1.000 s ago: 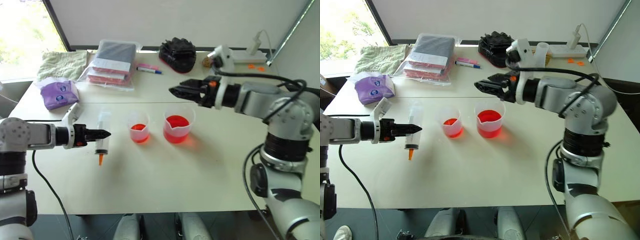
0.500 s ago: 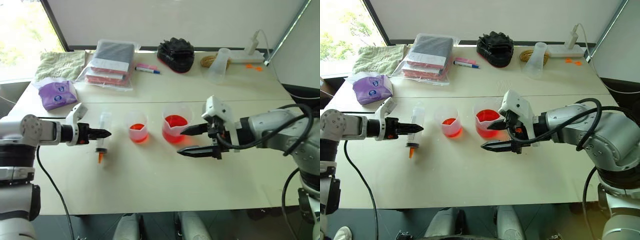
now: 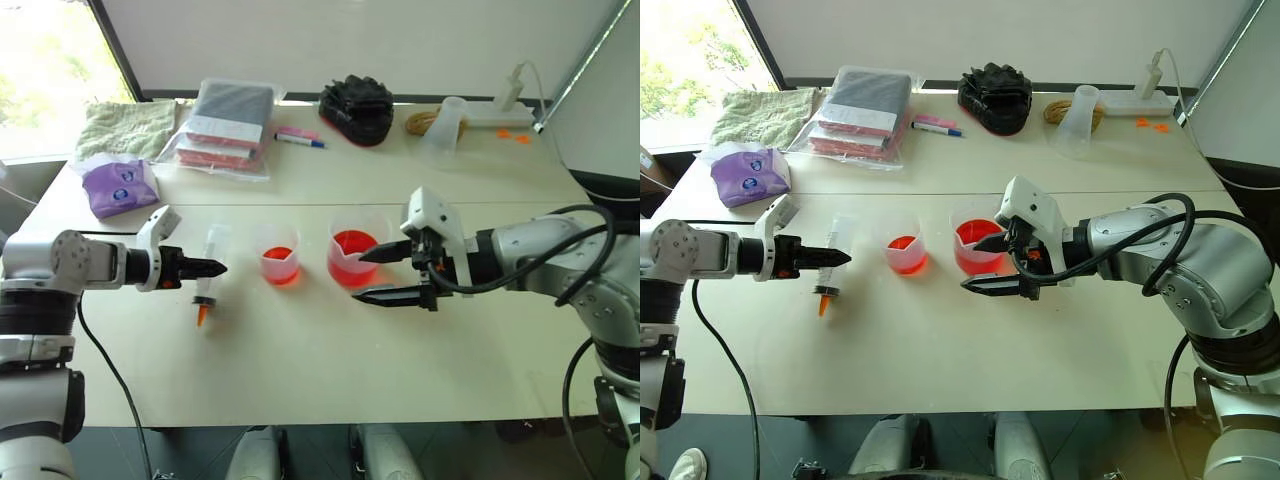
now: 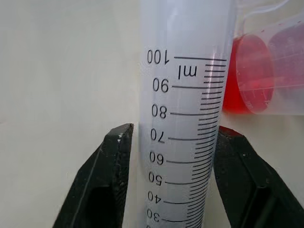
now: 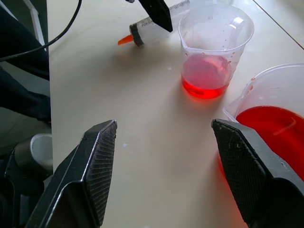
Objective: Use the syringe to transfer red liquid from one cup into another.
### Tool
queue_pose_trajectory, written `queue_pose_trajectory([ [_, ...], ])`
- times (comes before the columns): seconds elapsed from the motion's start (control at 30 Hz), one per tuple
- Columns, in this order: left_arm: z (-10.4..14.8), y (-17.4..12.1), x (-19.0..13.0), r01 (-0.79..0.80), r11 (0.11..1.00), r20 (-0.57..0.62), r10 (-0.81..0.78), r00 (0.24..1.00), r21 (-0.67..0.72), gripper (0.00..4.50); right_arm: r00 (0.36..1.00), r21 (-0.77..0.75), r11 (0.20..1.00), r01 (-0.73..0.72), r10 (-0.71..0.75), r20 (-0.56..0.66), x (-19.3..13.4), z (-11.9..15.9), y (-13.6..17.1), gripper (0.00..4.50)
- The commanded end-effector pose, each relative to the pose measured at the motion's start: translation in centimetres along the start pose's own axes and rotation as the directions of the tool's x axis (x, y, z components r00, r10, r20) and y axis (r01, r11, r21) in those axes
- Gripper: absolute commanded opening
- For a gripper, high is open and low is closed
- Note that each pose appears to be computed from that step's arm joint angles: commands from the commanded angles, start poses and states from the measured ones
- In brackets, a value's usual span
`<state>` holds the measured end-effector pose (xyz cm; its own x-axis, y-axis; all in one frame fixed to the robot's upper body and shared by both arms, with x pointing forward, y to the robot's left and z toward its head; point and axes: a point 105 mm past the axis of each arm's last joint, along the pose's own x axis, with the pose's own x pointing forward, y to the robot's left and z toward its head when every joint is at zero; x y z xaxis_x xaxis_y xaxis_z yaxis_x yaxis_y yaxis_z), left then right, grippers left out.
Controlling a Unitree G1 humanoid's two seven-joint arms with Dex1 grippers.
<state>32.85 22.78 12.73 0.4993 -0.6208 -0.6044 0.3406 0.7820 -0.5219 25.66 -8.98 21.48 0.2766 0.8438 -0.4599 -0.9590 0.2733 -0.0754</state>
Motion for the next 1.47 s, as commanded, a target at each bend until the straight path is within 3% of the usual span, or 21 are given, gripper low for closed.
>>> queue_pose_trajectory([
  [0.03,0.4,0.2,-0.5,-0.021,1.0,0.013,0.021,1.0,0.01,4.21,1.0,-0.042,0.999,0.006,-0.005,0.012,-0.3,0.7,0.0,3.33],
  [0.07,0.4,0.2,-0.5,-0.025,1.0,0.012,0.025,1.0,0.007,4.48,1.0,-0.043,0.999,0.007,-0.007,0.011,-0.3,0.7,-0.1,3.33],
  [0.47,2.6,-0.4,-3.5,0.011,1.0,0.142,-0.013,0.99,0.015,4.48,1.0,-0.062,0.998,0.001,-0.001,0.008,-0.2,0.7,-0.7,3.33],
  [0.63,4.8,-2.6,-5.2,0.065,0.98,0.299,-0.121,0.946,0.189,4.48,1.0,-0.065,0.998,0.007,-0.007,0.007,-0.5,0.7,-1.4,3.33],
  [0.83,5.3,-7.1,-7.0,0.089,0.872,0.37,-0.295,0.881,0.482,4.48,1.0,-0.075,0.997,0.031,-0.03,0.005,-1.0,0.6,-2.4,3.33],
  [0.93,4.8,-8.0,-7.0,0.111,0.842,0.359,-0.34,0.869,0.528,4.48,0.999,-0.074,0.997,0.031,-0.031,0.009,-1.3,0.6,-2.5,3.33],
  [1.2,1.4,-8.4,-6.3,0.167,0.783,0.192,-0.344,0.919,0.6,4.48,0.999,-0.063,0.997,0.045,-0.046,-0.028,-2.5,-0.3,-3.1,3.33],
  [1.33,-0.1,-6.2,-6.4,0.081,0.779,0.132,-0.206,0.97,0.622,4.48,0.998,-0.059,0.998,0.038,-0.041,-0.049,-2.8,-0.8,-3.2,3.33],
  [1.47,-0.6,-5.4,-6.7,0.062,0.789,0.12,-0.169,0.978,0.611,4.48,0.996,-0.048,0.998,0.05,-0.054,-0.074,-3.3,-1.6,-4.0,3.33],
])
